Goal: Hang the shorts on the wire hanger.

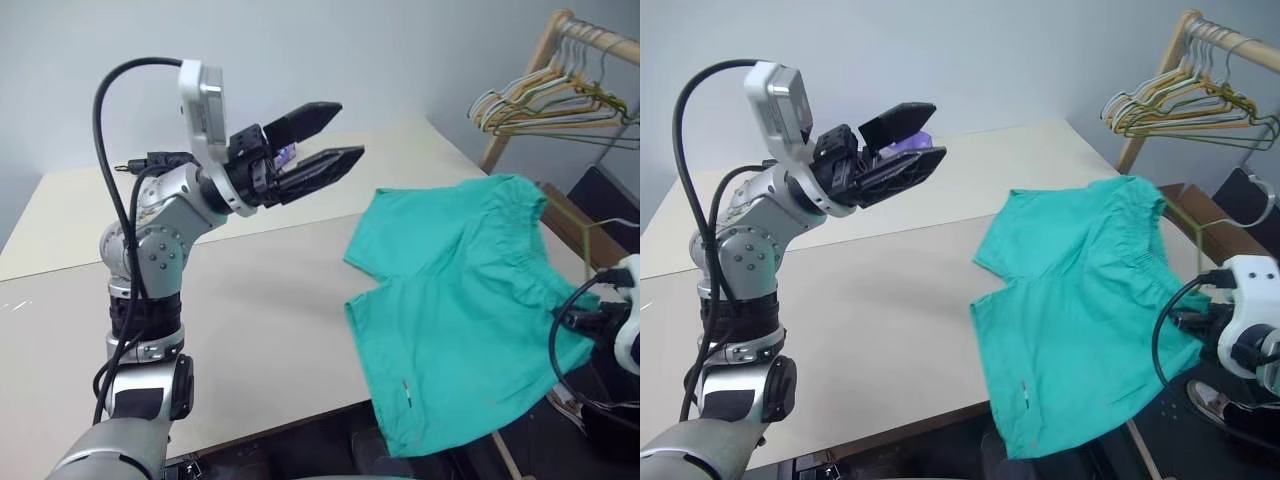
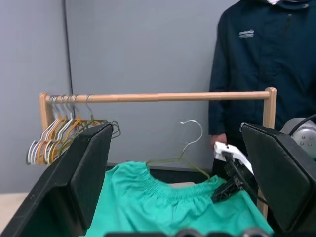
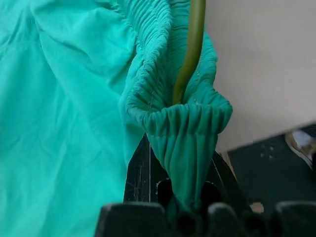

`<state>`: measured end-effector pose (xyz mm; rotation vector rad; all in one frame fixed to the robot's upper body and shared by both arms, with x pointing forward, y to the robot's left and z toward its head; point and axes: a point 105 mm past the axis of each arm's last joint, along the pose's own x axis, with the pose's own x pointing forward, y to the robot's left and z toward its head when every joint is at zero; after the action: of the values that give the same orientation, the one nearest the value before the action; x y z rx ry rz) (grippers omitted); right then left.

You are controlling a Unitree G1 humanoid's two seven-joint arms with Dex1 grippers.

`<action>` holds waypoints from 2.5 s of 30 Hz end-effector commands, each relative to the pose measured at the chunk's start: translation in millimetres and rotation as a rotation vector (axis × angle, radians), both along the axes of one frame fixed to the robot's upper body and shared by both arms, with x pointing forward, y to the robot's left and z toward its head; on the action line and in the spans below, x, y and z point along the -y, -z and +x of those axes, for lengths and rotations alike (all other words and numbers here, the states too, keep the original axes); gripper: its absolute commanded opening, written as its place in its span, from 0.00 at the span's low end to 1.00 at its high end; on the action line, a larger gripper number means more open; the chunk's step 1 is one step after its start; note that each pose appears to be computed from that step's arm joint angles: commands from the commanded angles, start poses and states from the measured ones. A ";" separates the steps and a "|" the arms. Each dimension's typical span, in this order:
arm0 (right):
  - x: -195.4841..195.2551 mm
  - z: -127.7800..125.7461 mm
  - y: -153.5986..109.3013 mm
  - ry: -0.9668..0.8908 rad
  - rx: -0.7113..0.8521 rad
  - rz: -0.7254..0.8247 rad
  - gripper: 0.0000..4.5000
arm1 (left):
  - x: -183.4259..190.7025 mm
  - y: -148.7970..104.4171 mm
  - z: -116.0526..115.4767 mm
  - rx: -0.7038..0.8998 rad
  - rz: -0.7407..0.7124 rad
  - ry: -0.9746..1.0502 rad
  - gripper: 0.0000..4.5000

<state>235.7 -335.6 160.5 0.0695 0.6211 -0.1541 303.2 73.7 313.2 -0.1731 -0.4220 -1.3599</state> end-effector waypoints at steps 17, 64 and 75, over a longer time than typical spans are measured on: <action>74.7 40.1 -93.1 0.481 0.171 0.087 0.01 | -3.2 -6.9 -0.5 0.057 0.006 -0.021 1.00; 134.8 30.7 -104.8 0.702 0.276 -0.438 1.00 | -9.1 -6.9 -1.2 0.095 0.036 -0.076 1.00; 69.7 29.1 -170.0 0.591 0.752 -0.929 1.00 | -18.6 3.9 0.4 0.117 0.104 -0.115 1.00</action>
<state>273.5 -425.6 287.4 -0.4811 -0.0705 -0.9391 306.2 88.4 305.2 -0.0316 -0.4189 -1.2849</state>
